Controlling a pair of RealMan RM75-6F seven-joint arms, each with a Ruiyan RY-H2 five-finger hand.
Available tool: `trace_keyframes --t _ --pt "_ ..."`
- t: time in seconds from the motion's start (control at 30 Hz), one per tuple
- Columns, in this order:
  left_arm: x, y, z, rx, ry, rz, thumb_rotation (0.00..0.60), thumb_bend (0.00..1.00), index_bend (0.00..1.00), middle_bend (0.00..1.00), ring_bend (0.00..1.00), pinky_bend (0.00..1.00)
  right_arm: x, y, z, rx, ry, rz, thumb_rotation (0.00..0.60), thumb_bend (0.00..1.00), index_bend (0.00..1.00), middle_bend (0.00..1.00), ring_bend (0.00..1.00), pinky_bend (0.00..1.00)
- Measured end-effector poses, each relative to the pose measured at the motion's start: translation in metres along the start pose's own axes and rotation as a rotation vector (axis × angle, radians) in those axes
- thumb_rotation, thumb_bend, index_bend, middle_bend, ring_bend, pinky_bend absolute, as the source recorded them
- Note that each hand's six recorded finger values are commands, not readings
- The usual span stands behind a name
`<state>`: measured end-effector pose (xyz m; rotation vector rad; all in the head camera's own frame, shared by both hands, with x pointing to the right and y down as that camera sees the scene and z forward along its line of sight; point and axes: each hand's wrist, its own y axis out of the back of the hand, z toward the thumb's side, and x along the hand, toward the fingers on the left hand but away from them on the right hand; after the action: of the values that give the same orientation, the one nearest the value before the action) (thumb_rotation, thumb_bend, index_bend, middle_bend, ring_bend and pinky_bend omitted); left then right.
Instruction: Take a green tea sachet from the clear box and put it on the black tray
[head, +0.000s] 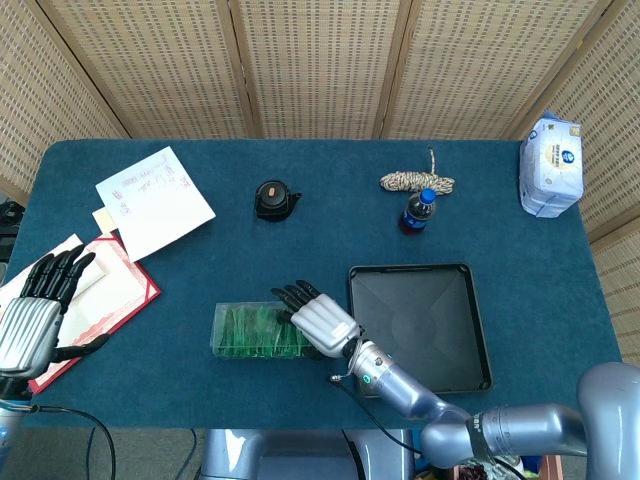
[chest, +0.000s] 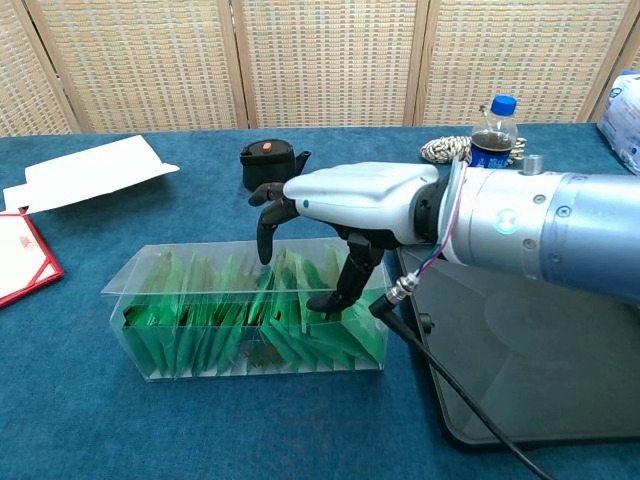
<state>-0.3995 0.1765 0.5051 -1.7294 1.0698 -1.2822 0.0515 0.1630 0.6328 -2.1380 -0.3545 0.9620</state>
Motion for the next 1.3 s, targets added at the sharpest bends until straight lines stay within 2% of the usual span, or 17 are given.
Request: trace_keyframes --t 0.33,0.73,0.8,0.87,0.93,1.1,1.3 --pt "0.0 0.003 -0.003 -0.014 0.004 0.003 0.6 0.07 0.0 0.0 0.0 0.0 -0.012 0.018 0.003 -0.034 -0.01 -0.072 0.6 0.58 0.4 0.0 0.0 0.01" --pt "0.002 0.007 -0.01 -0.038 0.017 0.002 0.6 0.07 0.0 0.0 0.0 0.0 -0.029 0.051 -0.007 -0.098 -0.098 -0.134 0.6 0.58 0.4 0.0 0.0 0.01" --pt "0.002 0.008 -0.012 -0.038 0.019 0.002 0.6 0.07 0.0 0.0 0.0 0.0 -0.035 0.056 -0.009 -0.104 -0.119 -0.143 0.6 0.58 0.34 0.0 0.0 0.01" --pt "0.002 0.008 -0.013 -0.037 0.024 0.003 0.6 0.07 0.0 0.0 0.0 0.0 -0.042 0.06 -0.009 -0.108 -0.138 -0.154 0.6 0.58 0.21 0.0 0.0 0.02" --pt "0.003 0.008 -0.015 -0.036 0.032 0.003 0.6 0.07 0.0 0.0 0.0 0.0 -0.048 0.064 -0.009 -0.107 -0.149 -0.17 0.6 0.57 0.15 0.0 0.0 0.03" --pt "0.004 0.007 -0.018 -0.037 0.042 0.001 0.6 0.07 0.0 0.0 0.0 0.0 -0.06 0.075 -0.011 -0.104 -0.176 -0.229 0.6 0.52 0.11 0.0 0.0 0.04" --pt "0.008 0.005 -0.019 -0.035 0.047 -0.01 0.6 0.07 0.0 0.0 0.0 0.0 -0.07 0.081 -0.022 -0.078 -0.227 -0.289 0.6 0.5 0.11 0.0 0.0 0.05"
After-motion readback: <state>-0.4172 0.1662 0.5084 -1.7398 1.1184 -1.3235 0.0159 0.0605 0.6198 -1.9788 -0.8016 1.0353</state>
